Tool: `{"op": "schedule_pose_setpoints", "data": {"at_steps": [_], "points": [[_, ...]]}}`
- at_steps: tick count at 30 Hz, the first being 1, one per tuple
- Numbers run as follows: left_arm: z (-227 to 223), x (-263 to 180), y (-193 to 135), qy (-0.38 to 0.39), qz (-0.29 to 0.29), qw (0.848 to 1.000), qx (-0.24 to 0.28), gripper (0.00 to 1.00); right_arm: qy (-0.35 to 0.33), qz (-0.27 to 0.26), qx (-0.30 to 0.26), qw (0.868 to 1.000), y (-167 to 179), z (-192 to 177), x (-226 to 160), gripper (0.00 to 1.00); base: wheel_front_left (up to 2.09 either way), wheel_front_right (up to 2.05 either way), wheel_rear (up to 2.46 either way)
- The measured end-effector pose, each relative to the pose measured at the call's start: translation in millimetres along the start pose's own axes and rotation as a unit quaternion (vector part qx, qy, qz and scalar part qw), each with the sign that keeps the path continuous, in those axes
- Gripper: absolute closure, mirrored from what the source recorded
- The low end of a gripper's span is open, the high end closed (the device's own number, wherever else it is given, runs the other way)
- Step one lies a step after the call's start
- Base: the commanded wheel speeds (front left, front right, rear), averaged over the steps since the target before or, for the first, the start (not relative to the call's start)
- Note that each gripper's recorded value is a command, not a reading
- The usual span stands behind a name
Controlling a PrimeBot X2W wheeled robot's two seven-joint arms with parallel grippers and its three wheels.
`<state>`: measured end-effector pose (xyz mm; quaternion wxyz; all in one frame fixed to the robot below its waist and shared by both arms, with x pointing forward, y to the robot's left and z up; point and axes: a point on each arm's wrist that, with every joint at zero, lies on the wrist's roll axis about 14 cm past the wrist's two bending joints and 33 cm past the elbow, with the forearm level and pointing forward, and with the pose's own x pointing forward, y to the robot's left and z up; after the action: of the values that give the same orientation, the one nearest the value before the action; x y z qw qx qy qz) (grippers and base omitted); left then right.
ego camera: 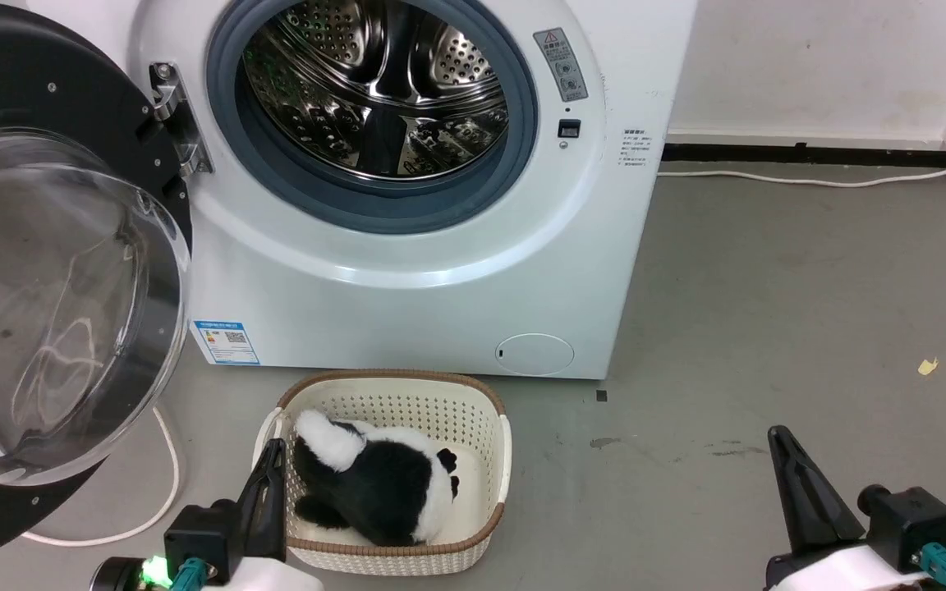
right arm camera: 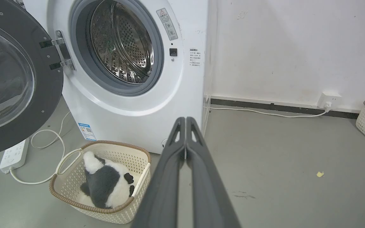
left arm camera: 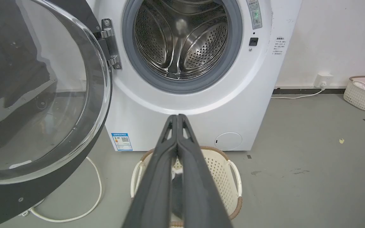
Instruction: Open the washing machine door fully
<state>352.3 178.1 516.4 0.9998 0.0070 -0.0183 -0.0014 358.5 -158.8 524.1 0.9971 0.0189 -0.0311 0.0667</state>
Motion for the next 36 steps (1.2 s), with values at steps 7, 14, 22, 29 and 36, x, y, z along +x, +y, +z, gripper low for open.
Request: {"op": "schedule_pose_setpoints", "data": {"at_steps": [7,14,22,29,36], "points": [[-0.8,1.0,-0.9,0.005,-0.002,1.0,0.0,1.0,-0.002,0.001,-0.004,1.0,-0.1,3.6,3.9,1.0,0.0,0.0,0.0],[-0.6,2.8,-1.6,0.009,-0.002,1.0,0.0,1.0,0.007,0.0,-0.007,1.0,-0.5,1.3,3.7,1.0,0.0,0.0,0.0],[1.2,6.0,-0.5,0.01,0.001,1.0,0.004,1.0,0.015,0.0,-0.012,1.0,-0.8,-1.0,3.6,1.0,0.0,0.0,0.0],[2.4,8.2,-1.4,0.012,-0.002,1.0,0.007,1.0,0.017,0.0,-0.018,1.0,-1.1,0.1,5.5,1.0,0.0,0.0,0.0],[2.7,9.8,-0.5,0.015,-0.001,1.0,0.011,1.0,0.022,0.0,-0.023,0.999,-1.4,0.0,6.9,1.0,0.0,0.0,0.0]]}}
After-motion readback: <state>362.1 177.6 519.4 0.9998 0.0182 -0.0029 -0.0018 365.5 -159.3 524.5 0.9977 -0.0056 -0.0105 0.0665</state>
